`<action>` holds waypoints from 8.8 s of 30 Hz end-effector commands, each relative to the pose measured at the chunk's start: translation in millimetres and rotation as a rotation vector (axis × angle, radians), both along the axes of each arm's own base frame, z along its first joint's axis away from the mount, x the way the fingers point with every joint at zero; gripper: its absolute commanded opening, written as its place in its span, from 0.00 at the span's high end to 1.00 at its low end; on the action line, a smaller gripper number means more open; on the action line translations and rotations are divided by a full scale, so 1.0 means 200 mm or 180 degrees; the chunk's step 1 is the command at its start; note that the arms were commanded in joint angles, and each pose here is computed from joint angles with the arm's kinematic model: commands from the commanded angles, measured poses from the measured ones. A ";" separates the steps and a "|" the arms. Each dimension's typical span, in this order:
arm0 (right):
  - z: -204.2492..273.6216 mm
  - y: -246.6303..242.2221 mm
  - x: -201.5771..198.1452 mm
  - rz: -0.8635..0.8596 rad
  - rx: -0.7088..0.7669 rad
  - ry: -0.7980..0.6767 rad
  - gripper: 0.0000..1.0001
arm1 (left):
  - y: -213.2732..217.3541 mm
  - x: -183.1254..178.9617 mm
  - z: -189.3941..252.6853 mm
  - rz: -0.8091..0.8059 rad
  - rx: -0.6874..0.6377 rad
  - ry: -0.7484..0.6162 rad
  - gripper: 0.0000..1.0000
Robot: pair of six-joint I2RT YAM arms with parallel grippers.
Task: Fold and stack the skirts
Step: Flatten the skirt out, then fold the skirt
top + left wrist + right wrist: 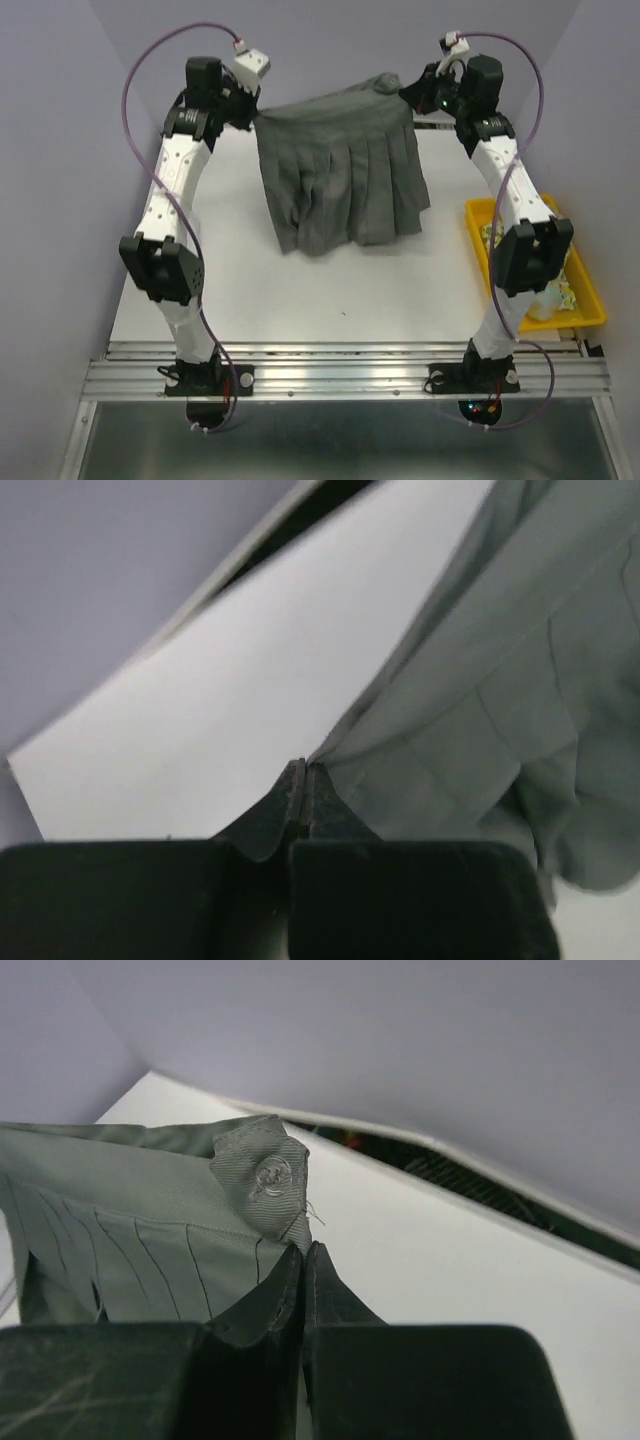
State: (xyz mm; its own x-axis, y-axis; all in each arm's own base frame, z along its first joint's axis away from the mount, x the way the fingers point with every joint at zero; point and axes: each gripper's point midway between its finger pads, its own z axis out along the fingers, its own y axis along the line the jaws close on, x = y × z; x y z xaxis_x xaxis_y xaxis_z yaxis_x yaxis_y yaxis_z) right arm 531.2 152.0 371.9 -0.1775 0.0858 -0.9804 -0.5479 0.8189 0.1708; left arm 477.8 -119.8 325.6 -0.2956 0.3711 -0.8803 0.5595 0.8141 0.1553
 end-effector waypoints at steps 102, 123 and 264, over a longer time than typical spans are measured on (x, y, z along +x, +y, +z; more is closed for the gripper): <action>-1.40 -0.09 -0.59 0.0678 -0.0999 0.2416 0.77 | -0.04 -0.72 -0.98 -0.0147 -0.0244 0.1545 0.61; -1.71 0.16 -1.47 0.1613 -0.1356 0.3441 0.80 | -0.31 -0.10 -1.56 -0.0020 0.0142 0.2261 0.71; -1.01 -0.33 0.15 0.0458 -0.1366 0.1238 0.99 | -0.14 0.72 -0.37 -0.0263 0.0299 -0.0468 1.00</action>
State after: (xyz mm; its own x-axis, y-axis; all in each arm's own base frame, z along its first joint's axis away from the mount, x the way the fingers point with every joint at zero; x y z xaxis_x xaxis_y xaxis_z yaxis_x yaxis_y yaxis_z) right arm 547.1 110.5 116.6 -0.5870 -0.3692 -0.7205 -0.6582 0.7358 0.1592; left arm 613.7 -184.1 127.4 -0.3066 0.5271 -0.7926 0.7163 0.6761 0.1725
